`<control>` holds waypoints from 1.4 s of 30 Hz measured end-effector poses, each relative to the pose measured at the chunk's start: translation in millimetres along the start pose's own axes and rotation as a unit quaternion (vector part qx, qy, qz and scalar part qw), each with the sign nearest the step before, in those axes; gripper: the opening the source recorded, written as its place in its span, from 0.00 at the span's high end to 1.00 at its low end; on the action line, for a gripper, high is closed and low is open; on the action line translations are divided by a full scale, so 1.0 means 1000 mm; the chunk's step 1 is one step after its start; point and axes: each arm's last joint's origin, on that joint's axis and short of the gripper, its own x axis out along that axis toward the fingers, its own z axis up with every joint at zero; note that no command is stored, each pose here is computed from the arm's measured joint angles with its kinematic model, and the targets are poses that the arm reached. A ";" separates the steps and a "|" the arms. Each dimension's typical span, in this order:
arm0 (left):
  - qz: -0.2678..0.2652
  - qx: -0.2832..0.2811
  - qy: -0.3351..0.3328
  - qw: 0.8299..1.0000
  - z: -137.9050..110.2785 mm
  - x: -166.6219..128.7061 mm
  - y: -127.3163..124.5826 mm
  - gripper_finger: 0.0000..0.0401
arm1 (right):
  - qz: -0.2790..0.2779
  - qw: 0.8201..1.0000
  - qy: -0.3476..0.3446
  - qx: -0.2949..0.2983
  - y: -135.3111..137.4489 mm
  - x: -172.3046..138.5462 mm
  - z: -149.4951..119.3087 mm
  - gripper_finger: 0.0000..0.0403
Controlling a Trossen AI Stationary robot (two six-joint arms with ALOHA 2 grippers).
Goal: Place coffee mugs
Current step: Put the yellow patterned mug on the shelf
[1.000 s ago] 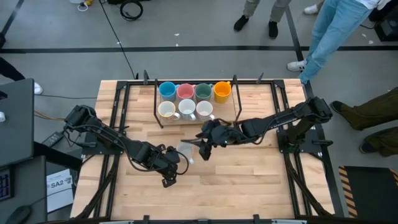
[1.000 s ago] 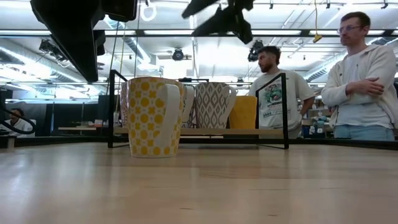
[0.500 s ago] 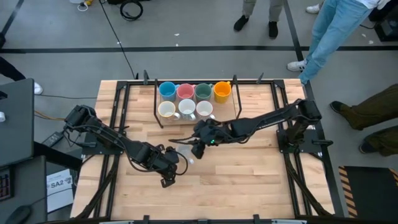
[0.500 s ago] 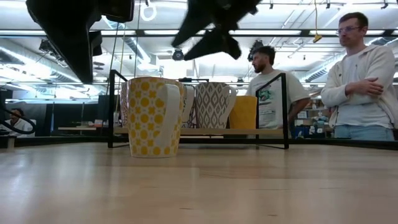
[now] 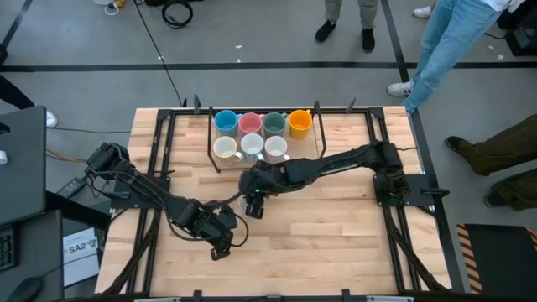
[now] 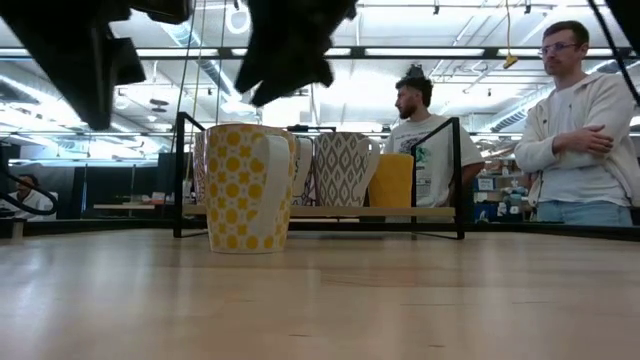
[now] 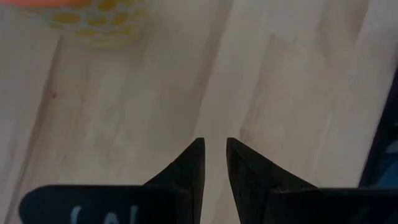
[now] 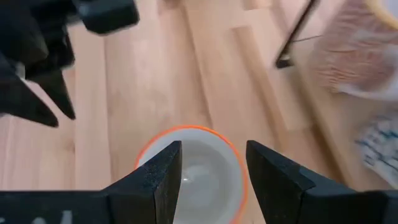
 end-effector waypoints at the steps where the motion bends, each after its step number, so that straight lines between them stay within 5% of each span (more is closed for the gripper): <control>1: -0.002 0.004 0.000 1.000 -0.002 0.000 -0.002 0.82 | -0.002 1.000 0.009 -0.007 0.000 0.005 0.000 0.54; 9: -0.015 0.026 0.004 1.000 -0.015 -0.003 -0.014 0.82 | -0.014 0.997 0.040 -0.059 -0.002 0.021 -0.004 0.54; 32: -0.021 0.022 0.001 1.000 -0.019 -0.005 -0.018 0.82 | -0.028 0.995 0.082 -0.052 -0.017 0.035 -0.022 0.54; 42: -0.021 0.022 0.001 1.000 -0.019 -0.005 -0.018 0.82 | -0.016 0.995 0.085 -0.050 -0.016 0.035 -0.022 0.71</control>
